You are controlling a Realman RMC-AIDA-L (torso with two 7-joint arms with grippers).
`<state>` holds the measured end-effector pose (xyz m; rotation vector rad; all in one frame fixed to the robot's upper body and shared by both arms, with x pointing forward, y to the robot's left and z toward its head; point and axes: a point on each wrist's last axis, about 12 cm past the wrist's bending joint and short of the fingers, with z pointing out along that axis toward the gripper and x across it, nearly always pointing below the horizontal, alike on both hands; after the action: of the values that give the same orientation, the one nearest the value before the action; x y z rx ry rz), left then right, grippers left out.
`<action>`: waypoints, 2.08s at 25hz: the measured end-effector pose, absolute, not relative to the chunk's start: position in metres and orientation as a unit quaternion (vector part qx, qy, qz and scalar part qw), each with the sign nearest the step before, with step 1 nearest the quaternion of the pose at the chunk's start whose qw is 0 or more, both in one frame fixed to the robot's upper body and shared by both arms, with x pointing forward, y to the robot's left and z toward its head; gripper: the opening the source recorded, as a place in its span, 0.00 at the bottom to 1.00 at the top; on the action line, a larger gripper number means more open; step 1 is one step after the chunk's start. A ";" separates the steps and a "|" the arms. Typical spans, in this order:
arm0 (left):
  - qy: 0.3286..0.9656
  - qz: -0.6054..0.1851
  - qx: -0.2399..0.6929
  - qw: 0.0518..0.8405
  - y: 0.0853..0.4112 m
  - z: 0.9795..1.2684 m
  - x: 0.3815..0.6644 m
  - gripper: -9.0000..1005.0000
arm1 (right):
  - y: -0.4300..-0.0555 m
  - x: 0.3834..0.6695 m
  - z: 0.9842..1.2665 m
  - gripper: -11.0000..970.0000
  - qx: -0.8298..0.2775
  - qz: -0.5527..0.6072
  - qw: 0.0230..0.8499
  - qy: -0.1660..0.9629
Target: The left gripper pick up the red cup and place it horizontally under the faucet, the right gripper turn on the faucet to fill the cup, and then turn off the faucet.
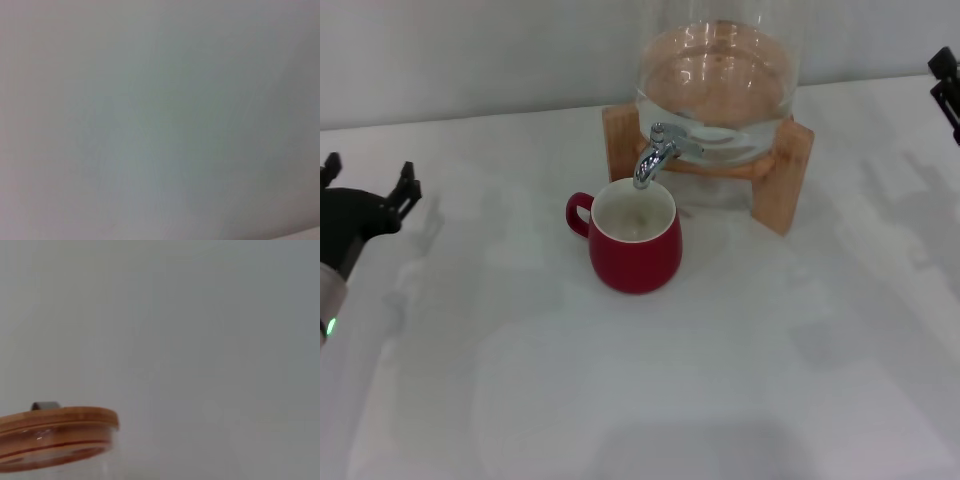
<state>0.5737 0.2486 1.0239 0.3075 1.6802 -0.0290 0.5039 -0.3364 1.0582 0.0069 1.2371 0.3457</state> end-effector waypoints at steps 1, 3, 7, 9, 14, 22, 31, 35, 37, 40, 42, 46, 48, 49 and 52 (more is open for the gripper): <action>0.737 -0.008 0.132 0.663 0.252 1.024 0.570 0.86 | -0.336 0.502 1.057 0.75 0.002 0.167 0.799 0.578; 0.724 0.002 0.126 0.678 0.258 1.024 0.563 0.88 | -0.335 0.498 1.056 0.75 -0.004 0.178 0.796 0.578; 0.703 0.012 0.110 0.702 0.267 1.025 0.548 0.88 | -0.335 0.484 1.055 0.75 -0.017 0.194 0.796 0.573; 0.695 0.017 0.099 0.712 0.272 1.024 0.540 0.88 | -0.332 0.480 1.054 0.75 -0.027 0.209 0.792 0.573; 0.667 0.032 0.081 0.740 0.284 1.024 0.516 0.88 | -0.321 0.473 1.051 0.75 -0.056 0.256 0.773 0.578; 0.654 0.047 0.067 0.752 0.294 1.021 0.495 0.88 | -0.294 0.483 1.052 0.75 -0.105 0.319 0.742 0.580; 0.657 0.051 0.063 0.750 0.296 1.018 0.489 0.88 | -0.275 0.496 1.057 0.75 -0.140 0.366 0.717 0.577; 0.656 0.047 0.062 0.751 0.294 1.019 0.489 0.88 | -0.268 0.500 1.058 0.75 -0.154 0.374 0.709 0.577; 0.654 0.045 0.061 0.753 0.293 1.020 0.489 0.88 | -0.265 0.501 1.058 0.75 -0.159 0.379 0.703 0.581; 0.653 0.045 0.061 0.753 0.293 1.020 0.489 0.88 | -0.263 0.504 1.057 0.75 -0.161 0.382 0.696 0.586; 0.653 0.046 0.061 0.753 0.293 1.020 0.489 0.88 | -0.263 0.504 1.056 0.75 -0.160 0.382 0.693 0.591; 0.654 0.047 0.061 0.752 0.293 1.019 0.488 0.88 | -0.261 0.507 1.054 0.75 -0.160 0.382 0.683 0.602; 0.655 0.048 0.062 0.752 0.294 1.019 0.487 0.88 | -0.260 0.508 1.053 0.75 -0.161 0.386 0.677 0.606; 0.655 0.047 0.062 0.752 0.293 1.019 0.487 0.88 | -0.258 0.509 1.053 0.75 -0.163 0.388 0.672 0.609; 0.654 0.046 0.065 0.752 0.293 1.019 0.487 0.88 | -0.257 0.510 1.052 0.75 -0.164 0.391 0.668 0.612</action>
<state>0.4868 0.2926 1.0187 0.1418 1.4288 0.1004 0.5100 -0.2570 1.0522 -0.3692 1.3795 0.8823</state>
